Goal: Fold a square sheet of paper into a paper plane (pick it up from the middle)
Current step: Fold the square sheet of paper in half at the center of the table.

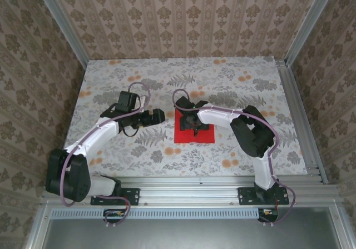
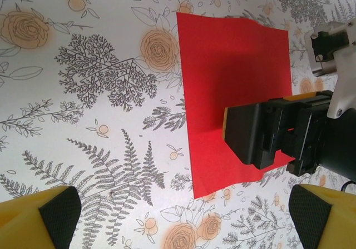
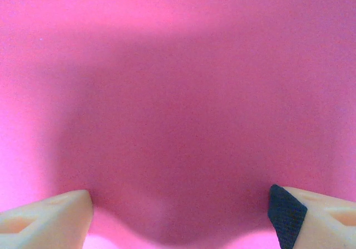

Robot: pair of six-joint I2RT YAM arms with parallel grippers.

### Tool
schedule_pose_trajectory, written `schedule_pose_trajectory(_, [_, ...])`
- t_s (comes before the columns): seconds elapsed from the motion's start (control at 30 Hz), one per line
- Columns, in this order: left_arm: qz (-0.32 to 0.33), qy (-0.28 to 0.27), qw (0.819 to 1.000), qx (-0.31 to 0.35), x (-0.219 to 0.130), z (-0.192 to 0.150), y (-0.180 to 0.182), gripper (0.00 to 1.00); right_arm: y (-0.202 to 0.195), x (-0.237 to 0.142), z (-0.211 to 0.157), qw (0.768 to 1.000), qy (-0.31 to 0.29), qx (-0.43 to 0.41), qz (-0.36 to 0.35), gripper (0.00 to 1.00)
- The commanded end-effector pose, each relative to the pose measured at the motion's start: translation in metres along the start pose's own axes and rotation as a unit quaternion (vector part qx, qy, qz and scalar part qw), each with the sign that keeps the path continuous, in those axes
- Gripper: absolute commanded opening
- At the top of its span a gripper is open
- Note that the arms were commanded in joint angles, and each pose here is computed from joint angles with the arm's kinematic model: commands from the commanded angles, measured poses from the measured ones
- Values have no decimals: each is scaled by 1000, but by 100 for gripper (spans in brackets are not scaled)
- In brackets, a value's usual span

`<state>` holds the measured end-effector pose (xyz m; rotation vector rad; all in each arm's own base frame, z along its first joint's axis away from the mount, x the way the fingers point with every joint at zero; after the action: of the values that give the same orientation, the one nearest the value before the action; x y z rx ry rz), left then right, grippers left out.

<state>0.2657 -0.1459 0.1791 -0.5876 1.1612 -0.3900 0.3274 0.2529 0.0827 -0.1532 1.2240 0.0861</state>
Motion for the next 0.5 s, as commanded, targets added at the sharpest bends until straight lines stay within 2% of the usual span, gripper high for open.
schedule_pose_trajectory(0.0, [-11,3,1000,1,0,-1,0,100,-7,27,-19,999,40,-2,-33,85])
schedule_pose_trajectory(0.17, [-15,5,1000,-3,2,-1,1,100,-7,21,-16,999,31,-6,-29,83])
schedule_pose_trajectory(0.47, [-21,8,1000,-10,6,-1,1,100,-9,0,-7,1000,4,-10,-20,74])
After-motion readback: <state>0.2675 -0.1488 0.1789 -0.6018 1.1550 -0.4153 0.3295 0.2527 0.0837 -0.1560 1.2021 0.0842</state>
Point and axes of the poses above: each hand's point on the last joint's axis, 136 mm out from that joint toward the fingers, its own x axis out along the fingers, its own y axis along the line the jaws close on, z = x × y, the point moved 7 cm from there along -x, back along the fingers, and after that the axes turned 11 degrees about -x, right-handed, at the moved point
